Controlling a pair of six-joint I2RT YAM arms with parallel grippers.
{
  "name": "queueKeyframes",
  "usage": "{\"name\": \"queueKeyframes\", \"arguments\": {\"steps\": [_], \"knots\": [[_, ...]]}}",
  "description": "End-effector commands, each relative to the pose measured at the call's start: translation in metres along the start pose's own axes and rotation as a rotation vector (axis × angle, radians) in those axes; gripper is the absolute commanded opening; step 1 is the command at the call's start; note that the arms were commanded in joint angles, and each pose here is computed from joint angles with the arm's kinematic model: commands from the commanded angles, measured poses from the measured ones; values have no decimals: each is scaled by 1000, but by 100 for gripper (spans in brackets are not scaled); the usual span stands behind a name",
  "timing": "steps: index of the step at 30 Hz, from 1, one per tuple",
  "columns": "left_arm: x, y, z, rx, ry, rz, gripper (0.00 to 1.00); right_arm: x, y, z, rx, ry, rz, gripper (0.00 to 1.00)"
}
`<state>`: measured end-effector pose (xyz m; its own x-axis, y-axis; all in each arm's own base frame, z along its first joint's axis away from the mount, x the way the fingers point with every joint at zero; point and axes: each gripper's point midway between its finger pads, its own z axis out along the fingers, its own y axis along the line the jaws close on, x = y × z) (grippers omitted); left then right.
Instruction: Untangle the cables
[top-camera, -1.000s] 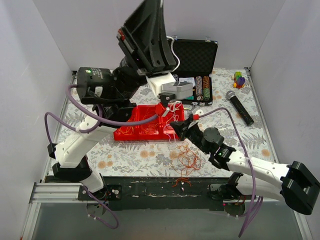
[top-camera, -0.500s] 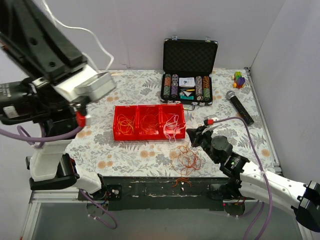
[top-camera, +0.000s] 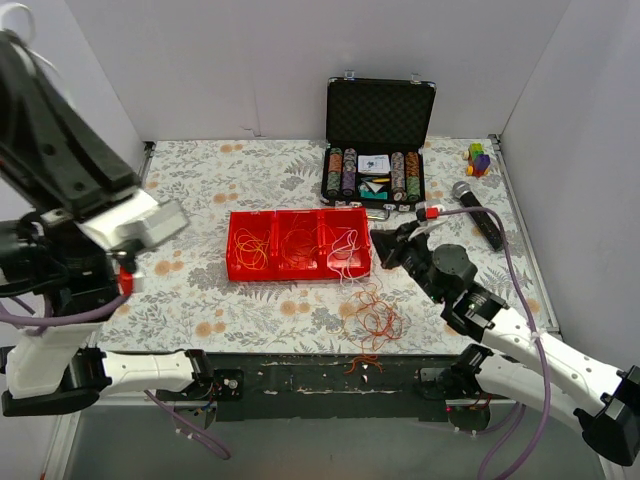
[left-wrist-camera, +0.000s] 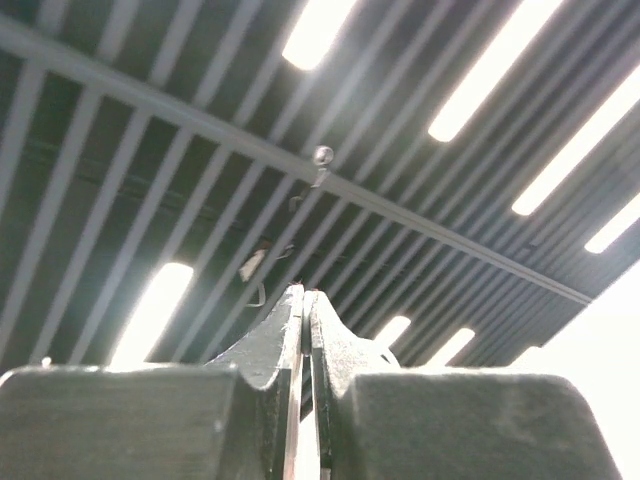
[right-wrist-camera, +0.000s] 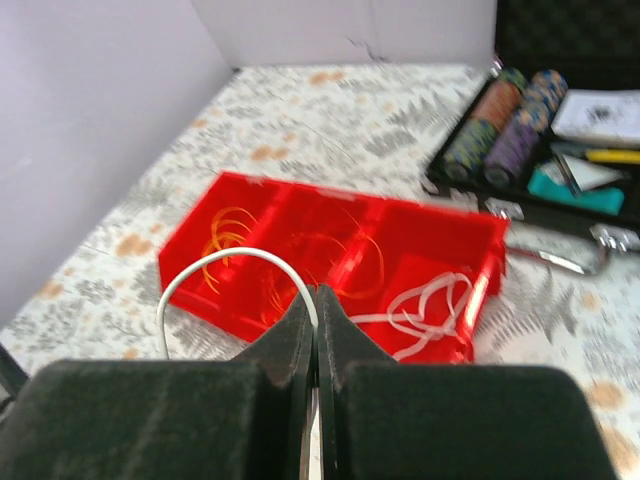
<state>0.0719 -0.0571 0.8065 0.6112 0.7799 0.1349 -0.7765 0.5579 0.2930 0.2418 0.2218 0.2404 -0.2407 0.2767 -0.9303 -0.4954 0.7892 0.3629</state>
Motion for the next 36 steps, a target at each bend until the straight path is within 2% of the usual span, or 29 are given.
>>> {"name": "queueKeyframes", "arguments": {"steps": [1,6,12,18,26,36], "knots": [[-18,-72,-27,182,12,-2,0,-65,43,8,-143,-137,-14,1],[-27,-111,-54,279,25,-62,0,-74,46,24,-130,-143,-81,1],[-30,-134,-65,332,61,-171,0,-73,44,50,-99,-155,-171,1],[-34,-141,-67,356,57,-197,0,-56,25,83,-17,-113,-294,1],[-36,-147,-71,376,56,-212,0,-27,-12,115,78,-29,-357,1],[-42,-156,-73,406,35,-213,0,-20,-33,124,153,-5,-334,1]]}}
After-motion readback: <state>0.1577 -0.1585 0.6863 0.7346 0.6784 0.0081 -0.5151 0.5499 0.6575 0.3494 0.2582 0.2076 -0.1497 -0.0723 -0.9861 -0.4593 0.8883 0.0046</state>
